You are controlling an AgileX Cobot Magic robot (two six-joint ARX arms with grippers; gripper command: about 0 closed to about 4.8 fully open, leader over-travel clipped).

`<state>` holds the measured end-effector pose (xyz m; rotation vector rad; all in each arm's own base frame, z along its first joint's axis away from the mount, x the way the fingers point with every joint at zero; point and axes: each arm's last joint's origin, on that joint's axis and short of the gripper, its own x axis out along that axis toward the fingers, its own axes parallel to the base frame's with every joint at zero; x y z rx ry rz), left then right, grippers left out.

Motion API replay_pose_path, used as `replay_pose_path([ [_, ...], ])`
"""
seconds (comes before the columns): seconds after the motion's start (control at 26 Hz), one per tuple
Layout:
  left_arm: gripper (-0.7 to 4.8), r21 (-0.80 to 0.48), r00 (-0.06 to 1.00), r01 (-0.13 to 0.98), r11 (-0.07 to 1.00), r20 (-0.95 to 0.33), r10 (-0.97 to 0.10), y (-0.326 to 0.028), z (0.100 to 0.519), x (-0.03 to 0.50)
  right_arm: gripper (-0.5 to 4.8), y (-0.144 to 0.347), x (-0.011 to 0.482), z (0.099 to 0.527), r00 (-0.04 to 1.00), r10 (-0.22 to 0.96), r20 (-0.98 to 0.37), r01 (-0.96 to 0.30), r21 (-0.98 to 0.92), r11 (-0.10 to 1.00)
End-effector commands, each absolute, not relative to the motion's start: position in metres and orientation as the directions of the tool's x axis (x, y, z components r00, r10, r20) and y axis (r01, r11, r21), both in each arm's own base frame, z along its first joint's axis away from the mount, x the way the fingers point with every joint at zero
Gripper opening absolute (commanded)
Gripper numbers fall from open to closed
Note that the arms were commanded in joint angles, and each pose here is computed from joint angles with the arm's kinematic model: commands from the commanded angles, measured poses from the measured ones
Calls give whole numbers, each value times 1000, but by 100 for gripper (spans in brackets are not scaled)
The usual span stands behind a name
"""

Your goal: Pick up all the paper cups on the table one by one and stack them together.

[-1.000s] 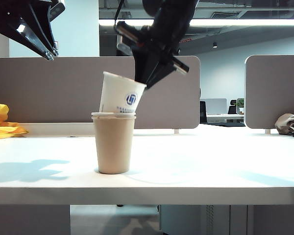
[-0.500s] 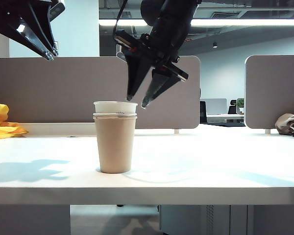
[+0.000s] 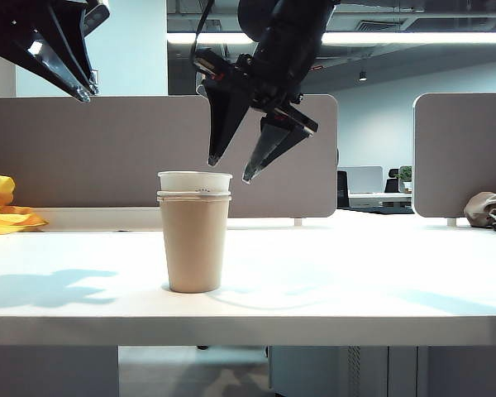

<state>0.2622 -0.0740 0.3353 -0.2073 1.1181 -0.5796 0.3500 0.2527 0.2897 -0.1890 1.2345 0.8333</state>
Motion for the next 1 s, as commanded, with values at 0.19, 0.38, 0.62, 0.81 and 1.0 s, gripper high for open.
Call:
replay_pose_path([
  [0.19,62,-425,390,380,822,-732,-559,-74,348,264,241,230,342,347,270,549,-791,-677,250,692],
  [0.38,62,-392,553,430,813,-597,-581,-72,377,256,56,199,322,402,469,544,-696,-672,118,731],
  [0.62,61,-256,733,434,864,-457,-504,-64,410,234,34,173,294,442,574,537,-618,-653,51,756],
  [0.81,56,-177,790,404,898,-427,-440,-58,420,220,14,164,277,458,578,575,-579,-672,61,738],
  [1.0,-6,-143,842,374,916,-361,-400,-54,432,207,-2,154,260,474,612,583,-534,-670,42,741],
])
